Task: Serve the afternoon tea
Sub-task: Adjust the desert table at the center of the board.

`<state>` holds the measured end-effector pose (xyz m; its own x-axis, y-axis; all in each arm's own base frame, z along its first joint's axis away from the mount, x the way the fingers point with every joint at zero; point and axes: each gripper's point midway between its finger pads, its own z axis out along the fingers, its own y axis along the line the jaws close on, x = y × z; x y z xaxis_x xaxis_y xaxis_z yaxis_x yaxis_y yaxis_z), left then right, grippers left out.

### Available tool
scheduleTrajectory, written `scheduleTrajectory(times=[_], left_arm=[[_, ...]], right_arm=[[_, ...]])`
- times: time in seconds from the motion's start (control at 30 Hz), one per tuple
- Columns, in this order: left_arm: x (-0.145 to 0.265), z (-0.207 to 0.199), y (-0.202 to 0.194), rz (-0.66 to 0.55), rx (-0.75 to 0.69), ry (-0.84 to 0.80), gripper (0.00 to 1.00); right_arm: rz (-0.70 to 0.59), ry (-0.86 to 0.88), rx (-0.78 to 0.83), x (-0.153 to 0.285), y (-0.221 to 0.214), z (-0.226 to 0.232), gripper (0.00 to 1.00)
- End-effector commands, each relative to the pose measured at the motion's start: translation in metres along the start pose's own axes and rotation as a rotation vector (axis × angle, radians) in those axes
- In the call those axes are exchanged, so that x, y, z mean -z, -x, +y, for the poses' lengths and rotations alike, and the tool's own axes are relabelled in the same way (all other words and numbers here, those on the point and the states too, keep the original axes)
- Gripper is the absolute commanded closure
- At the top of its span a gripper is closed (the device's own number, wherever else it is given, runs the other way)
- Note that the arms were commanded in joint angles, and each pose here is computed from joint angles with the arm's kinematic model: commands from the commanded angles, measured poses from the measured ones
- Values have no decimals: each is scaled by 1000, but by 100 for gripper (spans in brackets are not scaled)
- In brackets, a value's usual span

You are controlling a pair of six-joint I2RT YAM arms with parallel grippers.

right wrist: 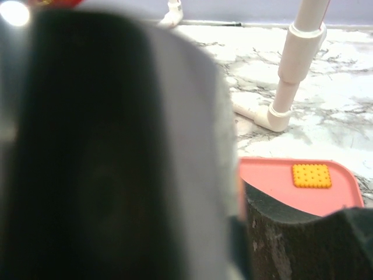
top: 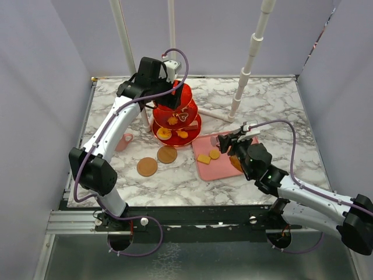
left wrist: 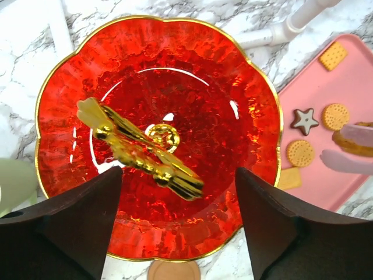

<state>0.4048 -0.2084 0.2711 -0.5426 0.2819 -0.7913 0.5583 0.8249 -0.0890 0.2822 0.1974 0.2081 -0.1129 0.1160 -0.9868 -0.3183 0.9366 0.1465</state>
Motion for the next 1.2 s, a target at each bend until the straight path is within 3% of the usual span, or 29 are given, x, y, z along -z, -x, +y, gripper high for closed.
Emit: scheduleTrajectory(times=[0.0, 0.17, 0.33, 0.57, 0.7, 0.93, 1.03, 1.17], left_arm=[[10, 6, -9, 18, -88, 1, 18], [7, 2, -4, 5, -143, -52, 14], [1, -9, 3, -24, -184, -135, 19], [-14, -8, 0, -28, -221, -236, 39], [-20, -4, 2, -35, -239, -253, 56], [-22, -4, 8, -74, -129, -200, 80], [-18, -4, 15, -125, -76, -108, 99], [-13, -9, 18, -173, 24, -32, 100]], right_arm=[[17, -80, 0, -4, -13, -15, 42], [18, -89, -5, -6, -15, -17, 42], [15, -92, -8, -4, -16, -18, 42], [9, -113, -16, -1, -17, -25, 42], [8, -120, -20, 2, -19, -28, 42], [8, -141, -14, 4, -21, -34, 43], [8, -152, -11, 5, -23, -37, 43], [11, -156, -9, 4, -25, -40, 43]])
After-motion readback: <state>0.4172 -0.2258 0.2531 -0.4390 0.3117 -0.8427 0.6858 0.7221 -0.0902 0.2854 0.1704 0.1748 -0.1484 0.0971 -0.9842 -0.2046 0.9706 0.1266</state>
